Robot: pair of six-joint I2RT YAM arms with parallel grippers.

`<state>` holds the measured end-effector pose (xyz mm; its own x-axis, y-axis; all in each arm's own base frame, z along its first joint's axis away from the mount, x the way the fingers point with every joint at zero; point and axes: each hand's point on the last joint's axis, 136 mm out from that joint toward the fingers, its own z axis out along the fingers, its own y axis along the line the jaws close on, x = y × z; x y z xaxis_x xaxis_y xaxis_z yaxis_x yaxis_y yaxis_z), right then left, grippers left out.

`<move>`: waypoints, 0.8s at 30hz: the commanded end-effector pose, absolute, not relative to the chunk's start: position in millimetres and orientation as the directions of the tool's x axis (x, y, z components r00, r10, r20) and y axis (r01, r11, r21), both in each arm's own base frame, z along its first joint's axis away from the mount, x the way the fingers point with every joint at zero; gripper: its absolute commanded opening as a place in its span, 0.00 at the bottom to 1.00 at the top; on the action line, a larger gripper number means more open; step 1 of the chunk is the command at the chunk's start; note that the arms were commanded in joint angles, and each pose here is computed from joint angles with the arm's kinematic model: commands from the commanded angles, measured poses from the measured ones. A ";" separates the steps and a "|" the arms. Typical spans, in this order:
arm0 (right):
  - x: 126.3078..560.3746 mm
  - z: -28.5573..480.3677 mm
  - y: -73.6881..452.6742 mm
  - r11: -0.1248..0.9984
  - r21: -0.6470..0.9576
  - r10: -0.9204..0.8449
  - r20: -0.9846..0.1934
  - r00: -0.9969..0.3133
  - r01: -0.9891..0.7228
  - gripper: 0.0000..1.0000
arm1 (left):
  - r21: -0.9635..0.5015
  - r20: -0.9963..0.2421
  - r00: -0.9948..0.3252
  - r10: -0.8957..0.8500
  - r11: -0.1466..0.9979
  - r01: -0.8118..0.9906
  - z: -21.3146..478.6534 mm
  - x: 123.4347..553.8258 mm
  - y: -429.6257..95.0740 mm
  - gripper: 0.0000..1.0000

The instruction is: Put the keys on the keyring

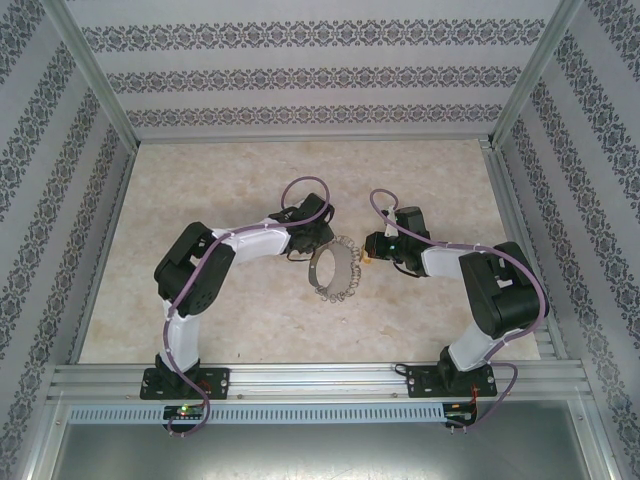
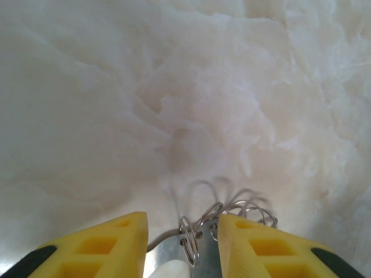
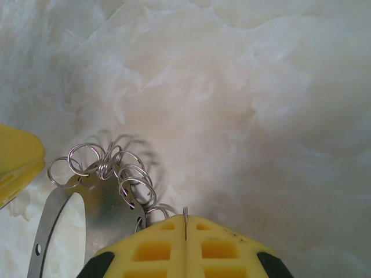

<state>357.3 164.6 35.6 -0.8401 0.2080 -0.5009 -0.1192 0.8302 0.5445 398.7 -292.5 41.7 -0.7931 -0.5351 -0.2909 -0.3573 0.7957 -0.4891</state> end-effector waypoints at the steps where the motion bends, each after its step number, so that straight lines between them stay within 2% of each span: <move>1: 363.6 38.3 166.2 0.816 0.566 0.225 -0.501 -0.836 -0.119 0.00 | -0.518 -0.275 -0.777 -0.567 0.768 -0.376 44.2 405.8 -302.0 0.35; 24: 365.9 36.5 163.7 0.812 0.573 0.238 -0.497 -0.835 -0.110 0.00 | -0.517 -0.224 -0.776 -0.589 0.747 -0.418 32.4 399.2 -306.3 0.27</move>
<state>359.2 163.7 33.7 -0.8413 0.2247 -0.4917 -0.1056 0.8237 0.5571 399.0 -296.4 34.3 -0.7767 -0.5821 -0.2407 -0.4128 0.7591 -0.5034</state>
